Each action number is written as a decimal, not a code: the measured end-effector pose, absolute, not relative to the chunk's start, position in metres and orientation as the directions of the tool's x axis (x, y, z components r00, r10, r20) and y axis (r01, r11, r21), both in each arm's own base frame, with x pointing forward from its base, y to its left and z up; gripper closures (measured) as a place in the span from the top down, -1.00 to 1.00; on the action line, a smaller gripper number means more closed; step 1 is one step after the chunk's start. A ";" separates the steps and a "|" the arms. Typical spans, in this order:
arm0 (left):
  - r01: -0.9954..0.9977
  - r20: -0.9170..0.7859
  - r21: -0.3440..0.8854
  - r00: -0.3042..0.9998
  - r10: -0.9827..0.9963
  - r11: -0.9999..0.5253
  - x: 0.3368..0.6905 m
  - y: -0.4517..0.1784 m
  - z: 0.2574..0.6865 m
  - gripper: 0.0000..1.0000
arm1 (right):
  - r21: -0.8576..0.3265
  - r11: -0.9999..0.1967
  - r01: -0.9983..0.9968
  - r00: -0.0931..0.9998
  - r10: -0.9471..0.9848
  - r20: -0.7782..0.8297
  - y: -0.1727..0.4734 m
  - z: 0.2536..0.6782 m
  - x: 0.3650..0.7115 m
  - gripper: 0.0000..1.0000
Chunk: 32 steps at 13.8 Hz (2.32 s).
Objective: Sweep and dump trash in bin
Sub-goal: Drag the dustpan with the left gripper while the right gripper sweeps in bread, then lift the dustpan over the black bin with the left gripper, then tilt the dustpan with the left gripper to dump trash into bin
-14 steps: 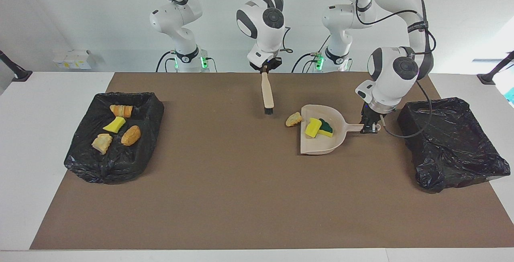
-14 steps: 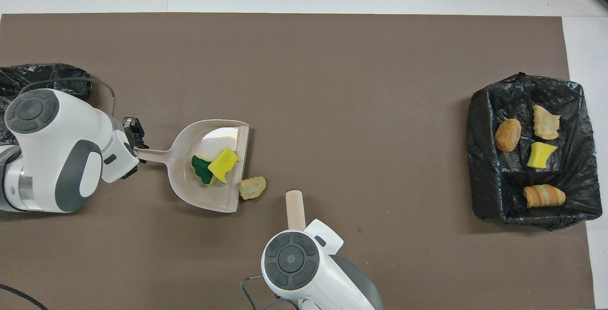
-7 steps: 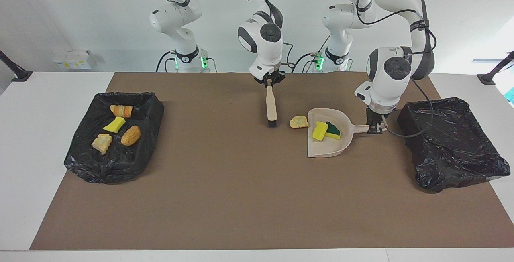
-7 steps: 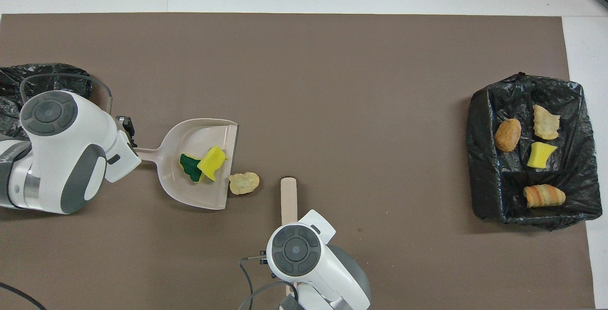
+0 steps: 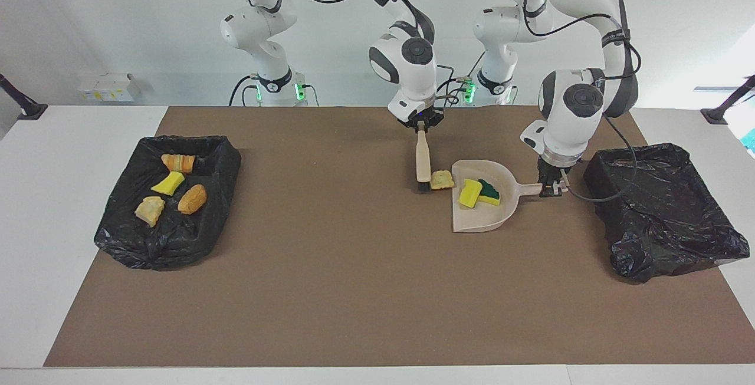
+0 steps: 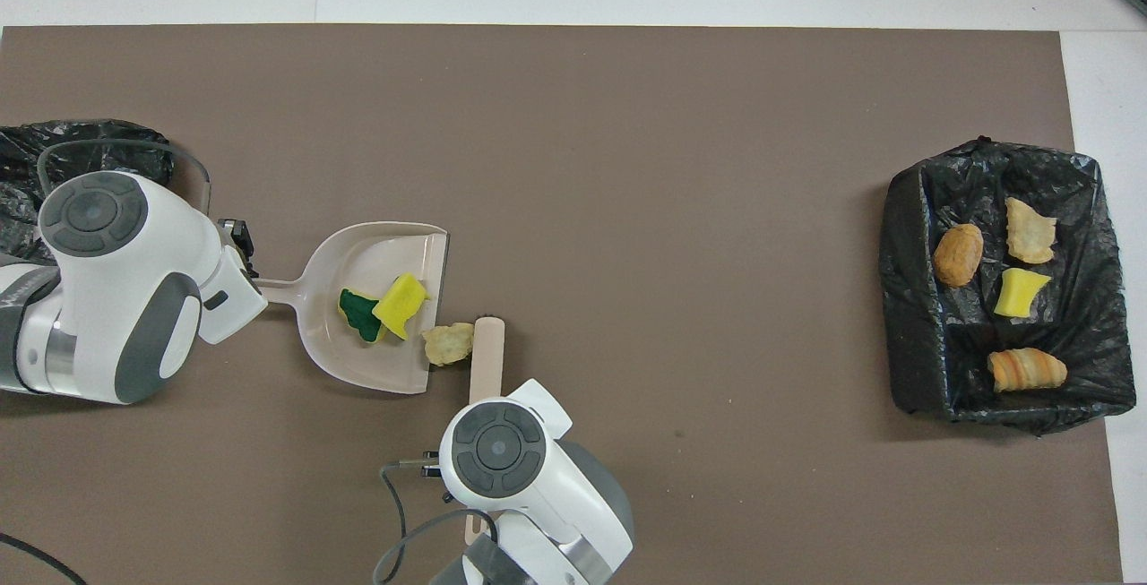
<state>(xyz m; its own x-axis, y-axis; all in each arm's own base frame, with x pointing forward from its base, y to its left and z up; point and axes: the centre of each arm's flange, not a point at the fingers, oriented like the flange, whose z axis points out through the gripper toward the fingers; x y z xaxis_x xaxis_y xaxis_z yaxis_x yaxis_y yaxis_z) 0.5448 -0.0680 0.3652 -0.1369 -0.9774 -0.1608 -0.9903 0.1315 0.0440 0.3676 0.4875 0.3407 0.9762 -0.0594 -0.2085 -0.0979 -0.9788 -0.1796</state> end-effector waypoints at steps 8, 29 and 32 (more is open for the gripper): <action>-0.984 -0.180 0.021 -0.176 -0.968 0.175 0.548 -0.068 0.369 -0.36 | -0.329 -0.875 -0.355 0.925 -0.278 -0.258 0.555 0.374 0.405 -0.48; -0.999 0.048 0.008 -0.053 -0.997 0.053 0.571 0.145 0.494 -0.36 | 0.097 -0.994 0.044 0.959 0.014 -0.284 0.452 0.334 0.256 -0.48; -0.998 0.037 -0.054 0.013 -0.999 -0.015 0.567 0.192 0.528 -0.36 | 0.092 -0.994 0.056 0.963 0.029 -0.270 0.446 0.332 0.242 -0.48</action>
<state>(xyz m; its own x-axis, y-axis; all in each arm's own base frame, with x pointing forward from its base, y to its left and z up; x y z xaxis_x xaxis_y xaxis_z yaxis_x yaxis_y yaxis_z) 0.5671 0.1921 0.5277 0.0133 -0.9992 0.0366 -0.9984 -0.0153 -0.0545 0.2423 0.4462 0.3319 0.9626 0.0291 -0.2695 0.0559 -0.9942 0.0924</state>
